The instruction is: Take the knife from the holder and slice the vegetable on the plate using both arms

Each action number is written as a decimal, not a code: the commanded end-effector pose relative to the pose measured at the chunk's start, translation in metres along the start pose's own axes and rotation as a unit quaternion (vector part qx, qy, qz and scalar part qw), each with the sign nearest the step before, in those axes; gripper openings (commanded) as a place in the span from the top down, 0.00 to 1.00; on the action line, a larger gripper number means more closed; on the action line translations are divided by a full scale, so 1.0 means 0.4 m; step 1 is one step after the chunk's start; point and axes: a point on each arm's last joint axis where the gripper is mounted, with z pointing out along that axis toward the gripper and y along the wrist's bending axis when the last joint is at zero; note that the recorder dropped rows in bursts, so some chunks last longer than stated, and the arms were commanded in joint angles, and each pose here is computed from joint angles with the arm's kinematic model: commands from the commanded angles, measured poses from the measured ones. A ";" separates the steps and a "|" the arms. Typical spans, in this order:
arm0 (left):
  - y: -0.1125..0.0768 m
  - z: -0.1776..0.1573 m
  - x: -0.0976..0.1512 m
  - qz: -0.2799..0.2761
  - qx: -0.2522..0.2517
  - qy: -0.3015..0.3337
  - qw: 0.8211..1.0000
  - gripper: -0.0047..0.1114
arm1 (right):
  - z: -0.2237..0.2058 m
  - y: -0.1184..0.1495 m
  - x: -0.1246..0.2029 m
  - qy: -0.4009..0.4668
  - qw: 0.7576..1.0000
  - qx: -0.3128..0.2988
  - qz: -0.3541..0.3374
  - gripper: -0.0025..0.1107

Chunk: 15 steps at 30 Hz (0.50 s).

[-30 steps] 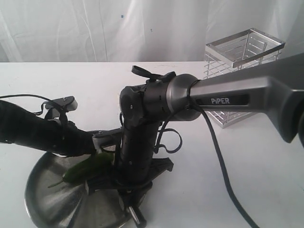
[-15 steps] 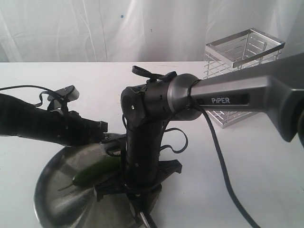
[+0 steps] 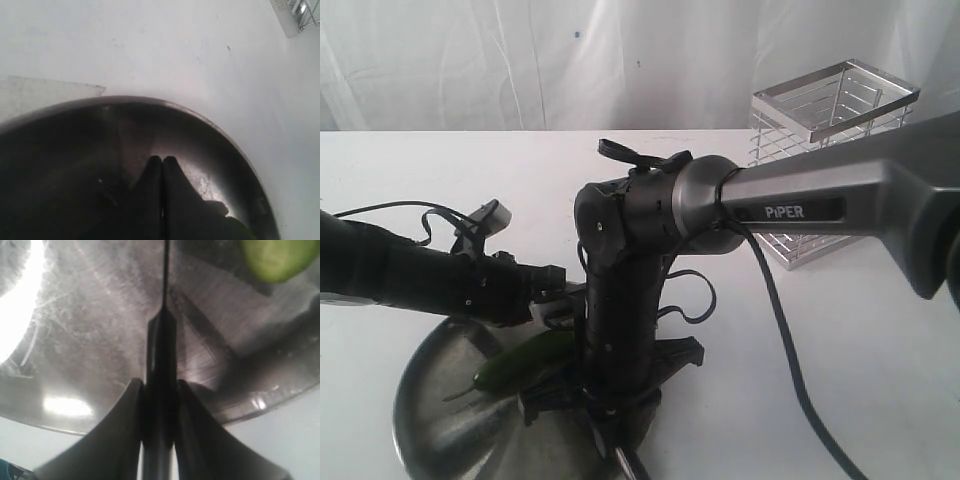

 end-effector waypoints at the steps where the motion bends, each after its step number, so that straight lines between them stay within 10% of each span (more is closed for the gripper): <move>1: 0.024 0.021 0.017 -0.012 -0.014 0.010 1.000 0.96 | 0.007 -0.019 -0.004 -0.001 1.000 0.014 0.001 0.98; 15: 0.068 0.019 0.042 0.009 -0.094 0.035 0.995 0.96 | 0.005 -0.030 0.024 0.061 0.997 0.038 -0.006 0.98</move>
